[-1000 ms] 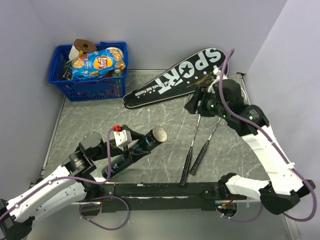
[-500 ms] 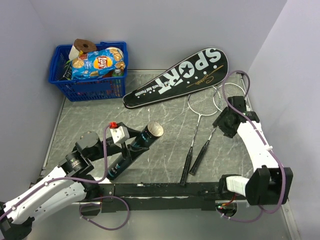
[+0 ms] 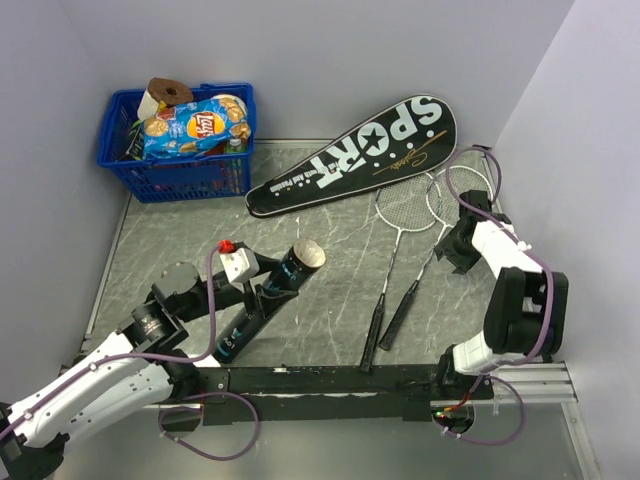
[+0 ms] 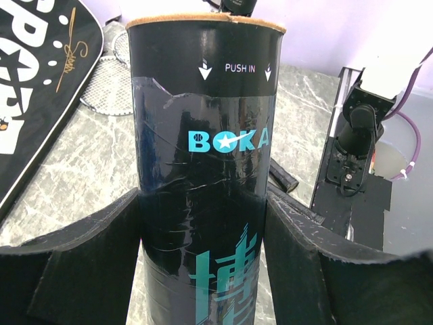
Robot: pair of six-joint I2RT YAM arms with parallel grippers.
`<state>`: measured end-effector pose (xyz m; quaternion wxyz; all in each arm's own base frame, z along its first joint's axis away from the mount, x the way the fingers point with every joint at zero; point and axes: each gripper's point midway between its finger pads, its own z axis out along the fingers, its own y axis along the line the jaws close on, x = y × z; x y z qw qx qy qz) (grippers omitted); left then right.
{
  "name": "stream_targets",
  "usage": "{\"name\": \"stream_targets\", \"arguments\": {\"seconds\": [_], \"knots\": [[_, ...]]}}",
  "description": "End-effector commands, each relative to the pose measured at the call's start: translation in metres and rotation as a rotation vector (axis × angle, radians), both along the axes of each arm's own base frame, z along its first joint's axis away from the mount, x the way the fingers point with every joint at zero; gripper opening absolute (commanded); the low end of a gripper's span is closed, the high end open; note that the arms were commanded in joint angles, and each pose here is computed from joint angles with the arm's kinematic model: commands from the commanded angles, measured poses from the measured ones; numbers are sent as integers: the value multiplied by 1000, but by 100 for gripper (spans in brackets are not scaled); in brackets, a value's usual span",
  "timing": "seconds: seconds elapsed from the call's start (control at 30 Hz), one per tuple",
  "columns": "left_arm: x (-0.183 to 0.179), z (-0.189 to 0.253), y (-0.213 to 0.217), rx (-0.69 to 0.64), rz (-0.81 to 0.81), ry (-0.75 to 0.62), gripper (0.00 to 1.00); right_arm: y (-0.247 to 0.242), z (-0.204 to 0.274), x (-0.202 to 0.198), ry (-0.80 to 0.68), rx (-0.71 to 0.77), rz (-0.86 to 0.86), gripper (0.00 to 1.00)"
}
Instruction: Pack up the badminton gear
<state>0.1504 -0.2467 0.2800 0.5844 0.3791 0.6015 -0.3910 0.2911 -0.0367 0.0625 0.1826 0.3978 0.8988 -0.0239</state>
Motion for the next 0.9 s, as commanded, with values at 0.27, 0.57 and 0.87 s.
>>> {"name": "stream_targets", "arguments": {"seconds": [0.27, 0.57, 0.87], "knots": [[5, 28, -1, -58, 26, -27, 1, -22, -22, 19, 30, -54, -41, 56], [11, 24, -1, -44, 50, -22, 1, -27, -38, 16, 75, -63, -41, 45], [13, 21, -2, -36, 52, -15, 1, -26, -49, 15, 92, -49, -37, 18]]}}
